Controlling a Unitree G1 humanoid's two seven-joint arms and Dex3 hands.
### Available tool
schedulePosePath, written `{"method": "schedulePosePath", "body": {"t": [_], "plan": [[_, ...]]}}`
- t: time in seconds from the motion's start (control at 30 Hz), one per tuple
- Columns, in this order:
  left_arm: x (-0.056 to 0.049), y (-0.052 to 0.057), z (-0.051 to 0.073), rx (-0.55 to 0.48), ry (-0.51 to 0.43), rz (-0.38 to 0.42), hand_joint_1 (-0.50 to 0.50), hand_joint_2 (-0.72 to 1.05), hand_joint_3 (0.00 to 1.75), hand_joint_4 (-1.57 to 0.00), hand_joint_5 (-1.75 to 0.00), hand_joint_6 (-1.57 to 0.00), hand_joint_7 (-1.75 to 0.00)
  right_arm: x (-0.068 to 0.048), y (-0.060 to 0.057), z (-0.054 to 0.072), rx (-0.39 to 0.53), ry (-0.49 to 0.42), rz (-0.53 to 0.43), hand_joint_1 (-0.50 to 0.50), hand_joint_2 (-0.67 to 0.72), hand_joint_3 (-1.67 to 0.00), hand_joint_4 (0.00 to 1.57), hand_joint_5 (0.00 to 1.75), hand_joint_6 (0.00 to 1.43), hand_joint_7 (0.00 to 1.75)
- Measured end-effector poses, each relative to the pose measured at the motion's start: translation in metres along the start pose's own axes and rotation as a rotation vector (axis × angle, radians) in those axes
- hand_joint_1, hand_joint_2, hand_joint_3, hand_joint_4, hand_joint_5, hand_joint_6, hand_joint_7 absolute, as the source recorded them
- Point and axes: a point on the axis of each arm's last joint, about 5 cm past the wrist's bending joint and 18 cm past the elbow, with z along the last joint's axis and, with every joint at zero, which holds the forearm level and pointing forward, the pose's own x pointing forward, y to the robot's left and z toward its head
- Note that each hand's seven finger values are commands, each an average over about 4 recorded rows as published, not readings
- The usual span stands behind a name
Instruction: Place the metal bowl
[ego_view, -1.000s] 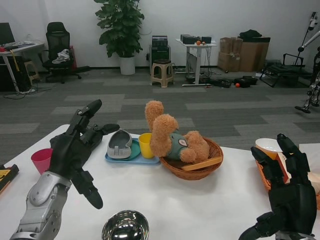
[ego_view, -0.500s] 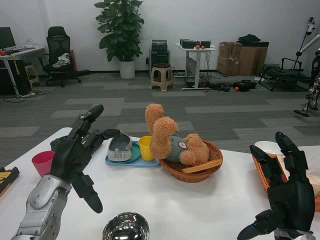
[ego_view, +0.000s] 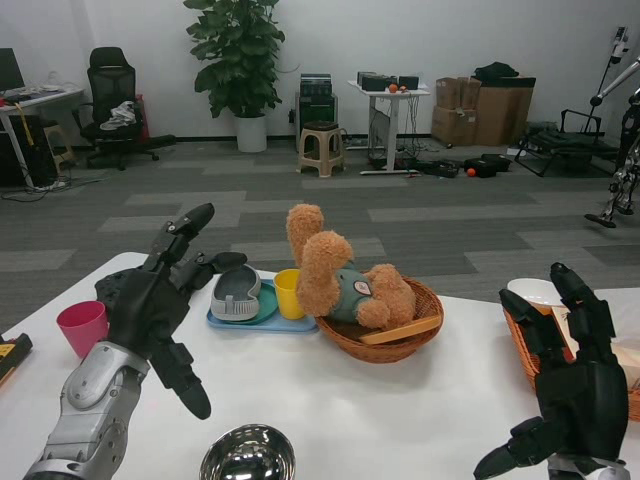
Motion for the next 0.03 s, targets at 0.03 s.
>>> {"method": "schedulePosePath", "body": {"t": [0.03], "plan": [[-0.0001, -0.0001, -0.0003, 0.000, 0.002, 0.000, -0.48, 0.16, 0.03, 0.00, -0.82, 0.00, -0.42, 0.0003, 0.0002, 0.0000, 0.000, -0.001, 0.001, 0.17, 0.66, -0.16, 0.46, 0.58, 0.00, 0.56]]}}
